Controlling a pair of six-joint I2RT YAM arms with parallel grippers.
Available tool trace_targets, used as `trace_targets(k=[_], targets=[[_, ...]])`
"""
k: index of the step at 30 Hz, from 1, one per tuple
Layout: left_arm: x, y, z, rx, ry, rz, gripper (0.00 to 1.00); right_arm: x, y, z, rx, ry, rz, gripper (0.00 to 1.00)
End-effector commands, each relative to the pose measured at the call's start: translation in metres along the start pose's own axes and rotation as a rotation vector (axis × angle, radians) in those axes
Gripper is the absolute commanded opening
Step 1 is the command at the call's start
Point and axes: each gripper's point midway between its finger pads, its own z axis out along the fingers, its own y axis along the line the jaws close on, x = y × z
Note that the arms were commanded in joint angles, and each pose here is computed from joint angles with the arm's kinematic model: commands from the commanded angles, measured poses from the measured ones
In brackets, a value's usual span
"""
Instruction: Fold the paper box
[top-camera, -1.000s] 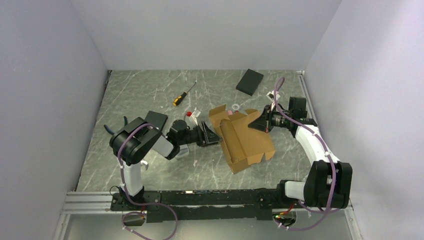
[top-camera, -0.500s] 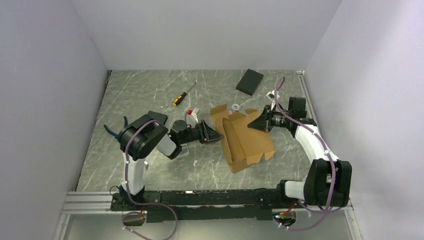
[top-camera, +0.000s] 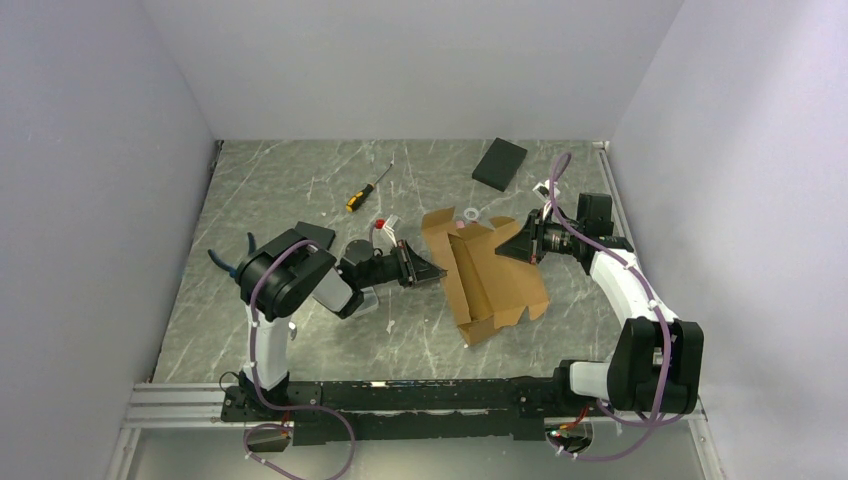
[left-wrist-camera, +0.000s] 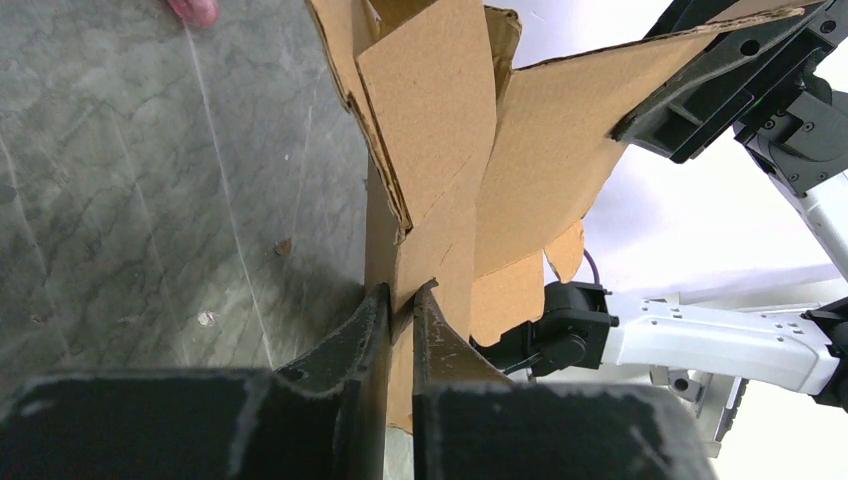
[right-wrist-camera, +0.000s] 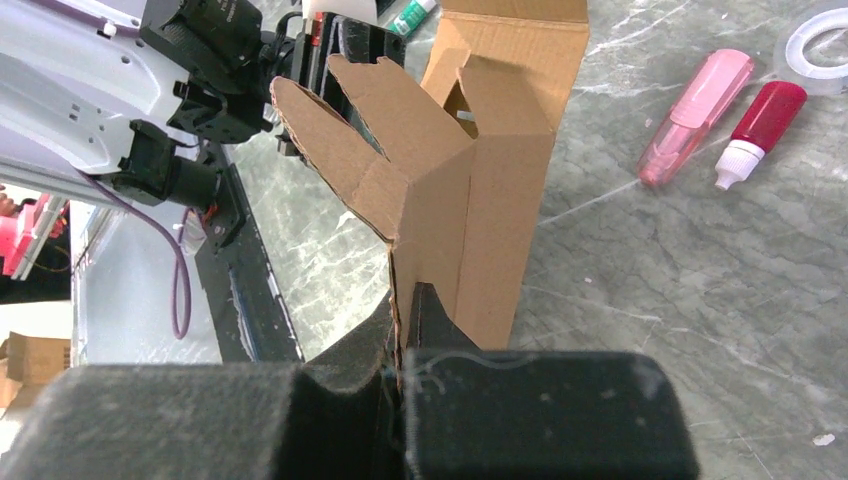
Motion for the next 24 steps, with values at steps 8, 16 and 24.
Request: trace_targets(k=[8,16,24], targets=[[-0.008,-0.013,-0.001,0.031,-0.033,0.055,0.15,-0.009,0.009,-0.006,-0.011,-0.021,-0.071,0.00],[0.001,-0.020,-0.018,0.026,-0.021,0.086,0.45,-0.016,-0.005,-0.021,0.171,-0.009,-0.204,0.00],[-0.004,-0.042,-0.037,0.010,-0.038,0.184,0.52,-0.020,0.000,-0.034,0.213,0.046,-0.339,0.00]])
